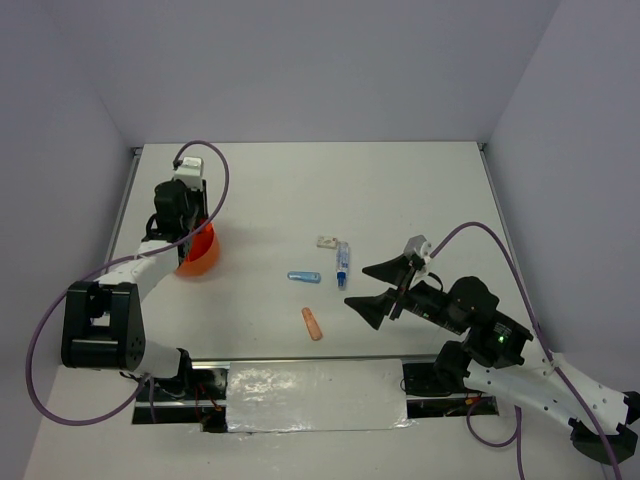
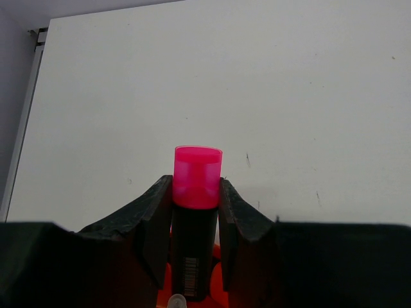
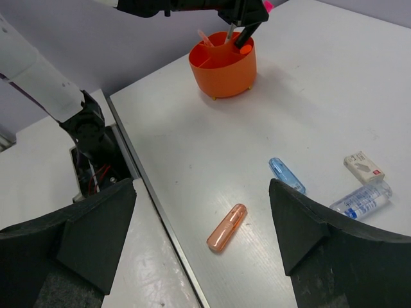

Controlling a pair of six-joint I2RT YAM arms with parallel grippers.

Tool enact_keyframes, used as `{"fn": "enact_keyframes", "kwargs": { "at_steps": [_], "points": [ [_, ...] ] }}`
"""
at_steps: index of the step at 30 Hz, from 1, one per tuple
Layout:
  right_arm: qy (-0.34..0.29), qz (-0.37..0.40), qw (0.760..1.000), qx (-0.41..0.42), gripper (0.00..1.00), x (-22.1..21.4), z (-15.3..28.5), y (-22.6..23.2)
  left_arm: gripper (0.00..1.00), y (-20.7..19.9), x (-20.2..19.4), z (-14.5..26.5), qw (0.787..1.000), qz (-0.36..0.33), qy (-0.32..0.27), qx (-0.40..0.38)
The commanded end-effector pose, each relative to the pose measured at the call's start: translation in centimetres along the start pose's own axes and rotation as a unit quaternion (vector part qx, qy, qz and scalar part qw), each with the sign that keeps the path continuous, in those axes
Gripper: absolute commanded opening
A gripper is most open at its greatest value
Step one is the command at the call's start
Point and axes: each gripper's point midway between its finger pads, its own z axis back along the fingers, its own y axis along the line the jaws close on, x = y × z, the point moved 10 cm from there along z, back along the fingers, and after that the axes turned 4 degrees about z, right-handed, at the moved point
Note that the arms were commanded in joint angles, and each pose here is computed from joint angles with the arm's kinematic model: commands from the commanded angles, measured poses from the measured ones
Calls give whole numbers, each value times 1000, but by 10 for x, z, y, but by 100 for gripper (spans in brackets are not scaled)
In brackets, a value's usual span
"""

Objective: Sort the stationery into containers
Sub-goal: Place the pen in the storage box.

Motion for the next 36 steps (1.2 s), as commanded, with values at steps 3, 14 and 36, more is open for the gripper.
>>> {"fn": "enact_keyframes", "kwargs": {
  "at_steps": [3,14,36],
  "points": [
    [-17,11,1000,3,91,10,0,1,24,3,4,0,999,7,-24,20],
    [-17,11,1000,4,91,11,0,1,33,2,3,0,999,7,-25,21],
    [-20,11,1000,0,91,10,1,0,48,-1,-5,-2,1000,4,-14,25]
  ]
}}
